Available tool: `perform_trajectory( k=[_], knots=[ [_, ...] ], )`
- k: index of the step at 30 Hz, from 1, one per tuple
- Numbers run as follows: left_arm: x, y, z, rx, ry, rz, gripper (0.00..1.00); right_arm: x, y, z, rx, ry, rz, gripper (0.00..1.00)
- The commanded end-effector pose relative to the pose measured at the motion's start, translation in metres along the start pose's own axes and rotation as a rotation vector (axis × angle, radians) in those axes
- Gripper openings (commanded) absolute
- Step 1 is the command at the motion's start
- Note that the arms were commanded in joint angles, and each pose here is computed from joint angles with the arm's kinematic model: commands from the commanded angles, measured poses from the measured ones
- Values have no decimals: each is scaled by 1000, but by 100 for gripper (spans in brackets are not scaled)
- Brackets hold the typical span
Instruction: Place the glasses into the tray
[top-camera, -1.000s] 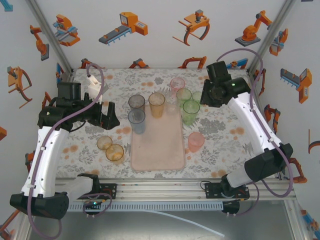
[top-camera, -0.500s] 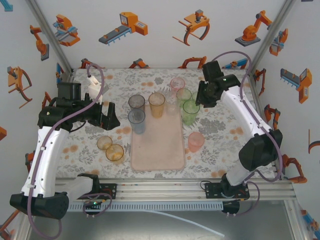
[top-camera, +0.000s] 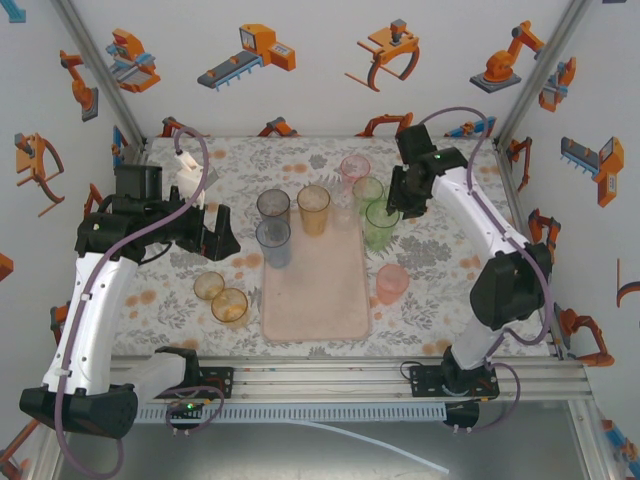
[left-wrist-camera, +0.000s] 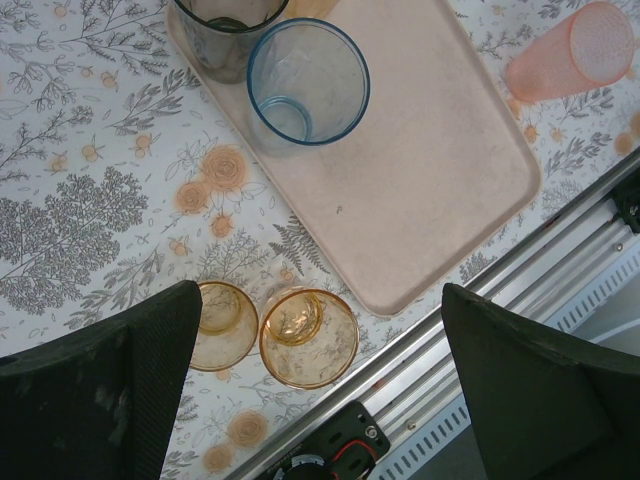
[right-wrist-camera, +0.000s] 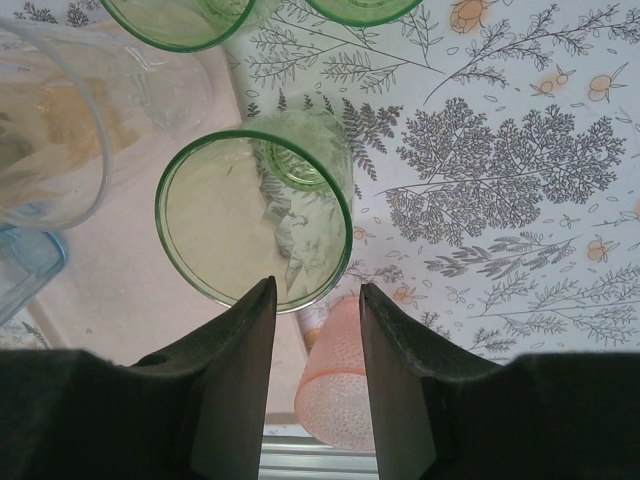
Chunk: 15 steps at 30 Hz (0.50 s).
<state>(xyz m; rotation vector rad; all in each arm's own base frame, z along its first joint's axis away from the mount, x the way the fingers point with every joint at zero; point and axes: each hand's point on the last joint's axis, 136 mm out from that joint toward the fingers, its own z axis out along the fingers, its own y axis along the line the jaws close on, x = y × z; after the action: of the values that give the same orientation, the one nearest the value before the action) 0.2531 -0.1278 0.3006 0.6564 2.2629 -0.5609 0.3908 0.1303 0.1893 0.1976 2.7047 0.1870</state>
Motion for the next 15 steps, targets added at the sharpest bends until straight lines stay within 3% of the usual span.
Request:
perform_trajectory(
  k=[1, 15],
  knots=[
    [1, -6, -2, 24, 2, 17, 97, -4, -1, 8, 3, -4, -12, 39],
    [2, -6, 0, 27, 3, 15, 97, 4, -8, 26, 40, 31, -18, 36]
  ],
)
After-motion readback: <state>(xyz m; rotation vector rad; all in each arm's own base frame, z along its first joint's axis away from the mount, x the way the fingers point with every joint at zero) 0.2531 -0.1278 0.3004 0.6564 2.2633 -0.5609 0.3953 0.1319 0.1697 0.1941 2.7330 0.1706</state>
